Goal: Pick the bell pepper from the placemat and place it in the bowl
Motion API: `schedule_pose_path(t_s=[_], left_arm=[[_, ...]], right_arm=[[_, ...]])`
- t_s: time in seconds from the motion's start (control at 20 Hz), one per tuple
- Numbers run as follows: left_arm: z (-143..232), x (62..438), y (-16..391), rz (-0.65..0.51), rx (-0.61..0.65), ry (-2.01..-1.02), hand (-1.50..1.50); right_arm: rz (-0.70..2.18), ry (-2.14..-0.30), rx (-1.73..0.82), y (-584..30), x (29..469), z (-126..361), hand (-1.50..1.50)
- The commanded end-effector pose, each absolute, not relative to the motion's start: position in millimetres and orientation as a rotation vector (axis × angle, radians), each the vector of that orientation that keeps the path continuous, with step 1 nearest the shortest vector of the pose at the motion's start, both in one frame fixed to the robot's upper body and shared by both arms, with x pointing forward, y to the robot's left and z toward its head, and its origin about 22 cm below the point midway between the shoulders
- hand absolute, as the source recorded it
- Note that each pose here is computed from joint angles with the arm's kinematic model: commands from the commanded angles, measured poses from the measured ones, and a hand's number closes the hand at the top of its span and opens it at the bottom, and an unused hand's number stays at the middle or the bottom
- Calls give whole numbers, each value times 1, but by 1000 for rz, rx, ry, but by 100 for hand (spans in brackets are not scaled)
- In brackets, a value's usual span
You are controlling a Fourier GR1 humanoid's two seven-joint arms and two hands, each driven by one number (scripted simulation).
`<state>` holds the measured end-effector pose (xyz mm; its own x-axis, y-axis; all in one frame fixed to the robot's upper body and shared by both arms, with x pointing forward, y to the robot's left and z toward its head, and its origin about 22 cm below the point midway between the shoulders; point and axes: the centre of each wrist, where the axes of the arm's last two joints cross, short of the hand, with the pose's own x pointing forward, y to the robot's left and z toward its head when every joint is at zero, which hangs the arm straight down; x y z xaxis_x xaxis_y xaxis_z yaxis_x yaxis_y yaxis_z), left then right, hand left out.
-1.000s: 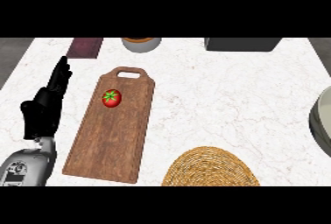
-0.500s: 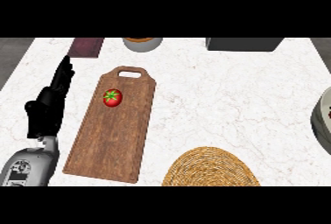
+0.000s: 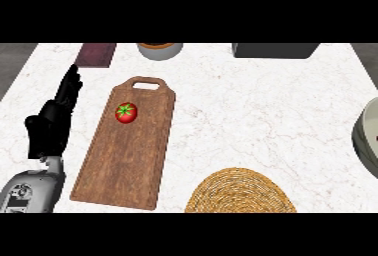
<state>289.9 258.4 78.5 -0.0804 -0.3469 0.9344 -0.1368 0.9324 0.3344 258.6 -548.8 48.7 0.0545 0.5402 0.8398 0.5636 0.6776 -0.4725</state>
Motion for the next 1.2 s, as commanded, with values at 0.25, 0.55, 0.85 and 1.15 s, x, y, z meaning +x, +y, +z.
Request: schedule_pose_path(t_s=[0.25,0.55,0.85,1.15], left_arm=[[72,288,261,-168,412,-1662,0],[91,285,265,-163,390,-1641,0],[74,283,273,-142,402,-1638,0],[88,286,265,-155,400,-1660,0]], right_arm=[[-137,-1647,-770,-599,191,63,-150],[-106,-1717,-641,-618,126,54,-150],[-85,-1737,-608,-628,92,60,-150],[-80,-1764,-600,-617,76,34,-150]])
